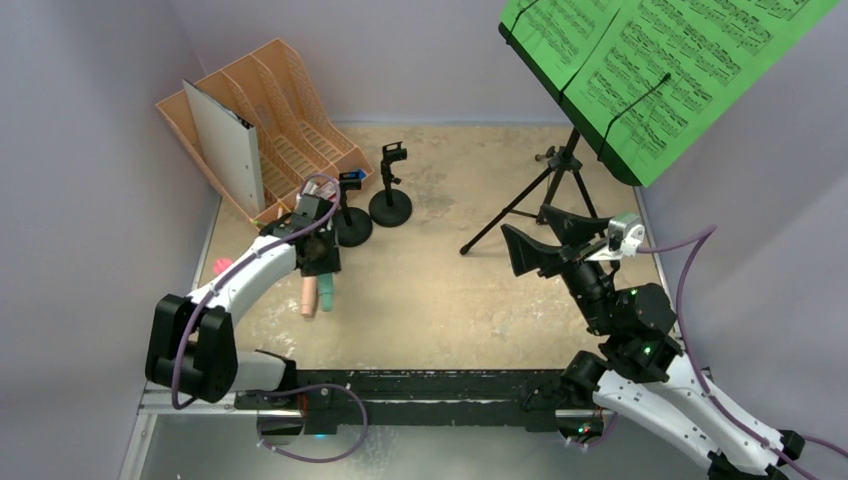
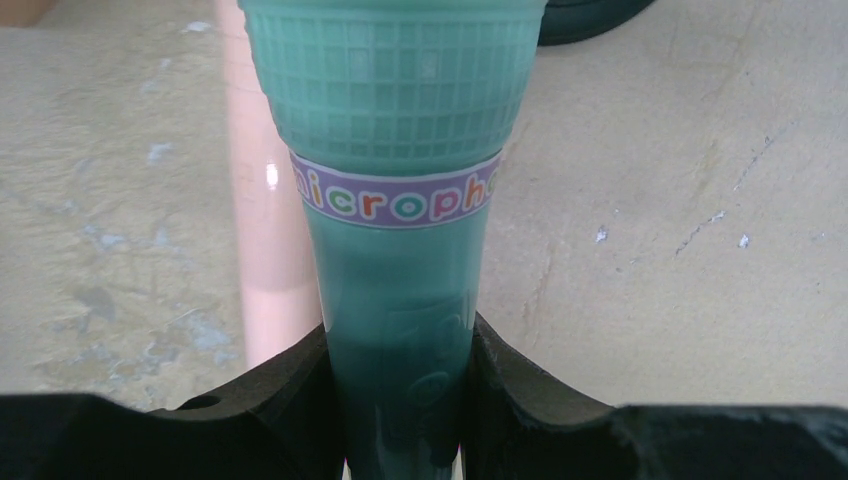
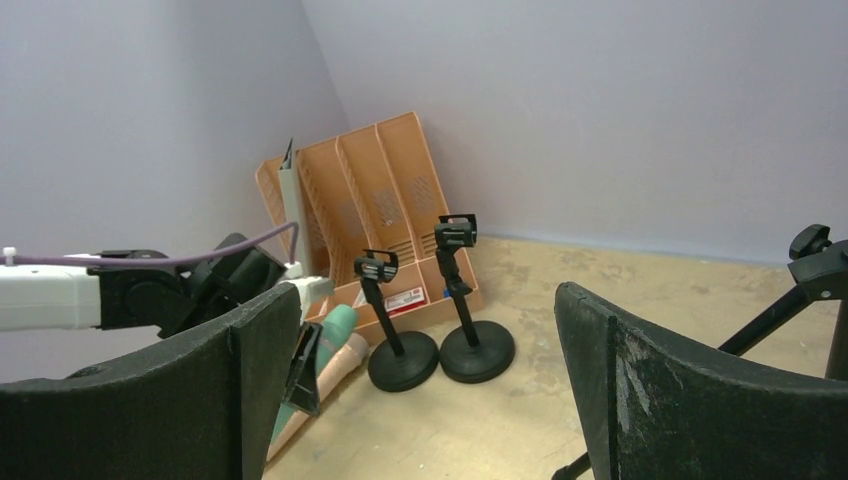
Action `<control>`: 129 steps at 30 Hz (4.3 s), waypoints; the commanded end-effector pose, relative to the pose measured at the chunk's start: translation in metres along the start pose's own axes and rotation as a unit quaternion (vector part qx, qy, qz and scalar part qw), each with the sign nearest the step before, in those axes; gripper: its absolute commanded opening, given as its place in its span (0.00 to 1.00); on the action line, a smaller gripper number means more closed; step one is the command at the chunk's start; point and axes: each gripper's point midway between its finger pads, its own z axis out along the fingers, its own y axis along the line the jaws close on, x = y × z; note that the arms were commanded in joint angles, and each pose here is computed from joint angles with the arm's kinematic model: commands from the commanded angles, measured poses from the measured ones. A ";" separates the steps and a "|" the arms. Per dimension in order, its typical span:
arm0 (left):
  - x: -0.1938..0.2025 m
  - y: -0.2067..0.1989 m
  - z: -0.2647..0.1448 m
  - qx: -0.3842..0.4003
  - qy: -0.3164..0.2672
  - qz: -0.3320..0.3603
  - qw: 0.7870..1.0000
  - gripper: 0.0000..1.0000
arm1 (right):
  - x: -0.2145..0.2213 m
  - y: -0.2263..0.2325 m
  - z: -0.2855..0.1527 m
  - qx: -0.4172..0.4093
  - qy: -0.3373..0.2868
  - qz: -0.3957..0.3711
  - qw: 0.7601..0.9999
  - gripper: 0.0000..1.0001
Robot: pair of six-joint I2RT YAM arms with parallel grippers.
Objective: Pack up the instrument practice props
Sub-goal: Place the microphone at the center of the board, then adjust the music stand at the center of the board.
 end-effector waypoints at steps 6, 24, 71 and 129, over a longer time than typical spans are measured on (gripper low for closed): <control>-0.005 -0.015 0.036 -0.002 0.005 0.014 1.000 0.14 | -0.006 0.003 0.001 -0.006 -0.011 0.009 1.000 0.99; -0.002 0.030 0.042 -0.098 -0.004 -0.009 0.995 0.39 | 0.004 0.004 0.006 -0.007 0.006 0.002 1.000 0.99; -0.078 -0.008 -0.083 0.075 -0.225 -0.026 0.971 0.62 | 0.031 -0.023 0.018 0.070 0.039 -0.029 0.996 0.99; -0.074 -0.007 -0.207 0.171 -0.485 0.054 0.856 0.95 | -0.046 -0.221 0.086 0.292 -0.223 -0.276 0.888 0.77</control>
